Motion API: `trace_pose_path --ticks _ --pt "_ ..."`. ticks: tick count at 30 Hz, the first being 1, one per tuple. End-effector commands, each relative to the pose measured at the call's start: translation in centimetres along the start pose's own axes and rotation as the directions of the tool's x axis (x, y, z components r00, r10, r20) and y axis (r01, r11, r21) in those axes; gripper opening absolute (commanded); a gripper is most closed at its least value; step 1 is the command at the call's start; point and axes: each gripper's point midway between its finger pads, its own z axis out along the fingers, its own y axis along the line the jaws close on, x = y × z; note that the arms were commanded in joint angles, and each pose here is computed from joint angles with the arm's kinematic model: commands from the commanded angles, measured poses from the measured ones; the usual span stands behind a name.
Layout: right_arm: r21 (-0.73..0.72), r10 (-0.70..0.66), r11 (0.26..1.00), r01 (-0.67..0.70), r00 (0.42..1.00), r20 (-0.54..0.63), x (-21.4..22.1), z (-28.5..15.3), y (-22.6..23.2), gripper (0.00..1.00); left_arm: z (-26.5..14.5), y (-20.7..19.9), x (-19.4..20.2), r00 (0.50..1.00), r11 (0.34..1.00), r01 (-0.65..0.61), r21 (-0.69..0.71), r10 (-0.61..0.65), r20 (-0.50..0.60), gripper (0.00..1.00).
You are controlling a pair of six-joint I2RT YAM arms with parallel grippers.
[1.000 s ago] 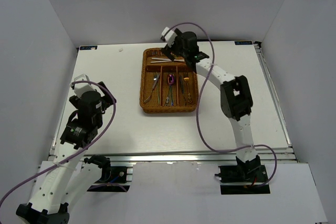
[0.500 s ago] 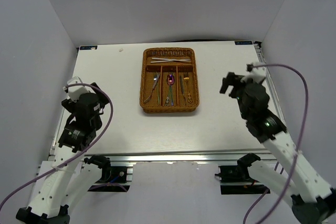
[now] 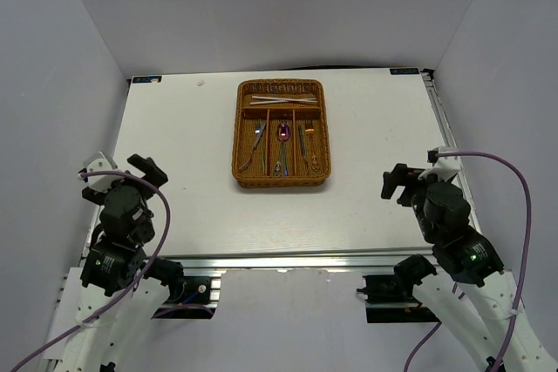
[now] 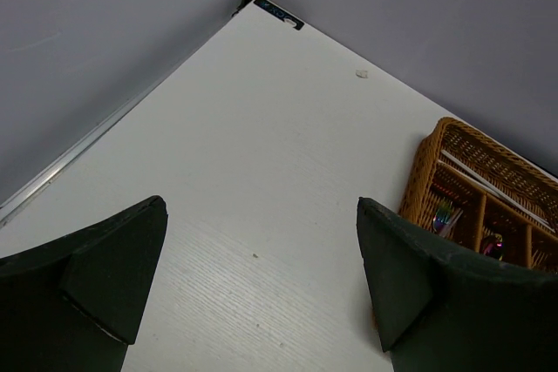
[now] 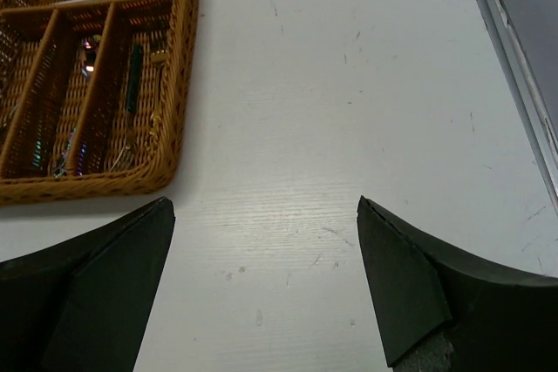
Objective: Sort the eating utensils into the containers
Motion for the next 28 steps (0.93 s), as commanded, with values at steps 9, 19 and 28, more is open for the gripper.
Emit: trace_pose_path --ticks 9,19,28 --pt "-0.078 -0.012 0.997 0.011 1.000 -0.009 1.2 0.5 1.4 0.89 0.0 -0.9 0.6 1.000 0.998 -0.017 0.054 0.018 -0.019 0.98" --pt "-0.054 -0.019 0.998 0.017 0.999 -0.038 2.1 1.1 1.1 0.89 0.3 -1.3 0.9 0.999 0.998 -0.025 0.063 0.027 -0.032 0.98" --pt "-0.061 -0.022 0.998 0.019 0.998 -0.058 2.7 1.2 1.3 0.90 0.2 -1.5 0.9 0.999 0.997 -0.025 0.080 0.027 -0.028 0.98"
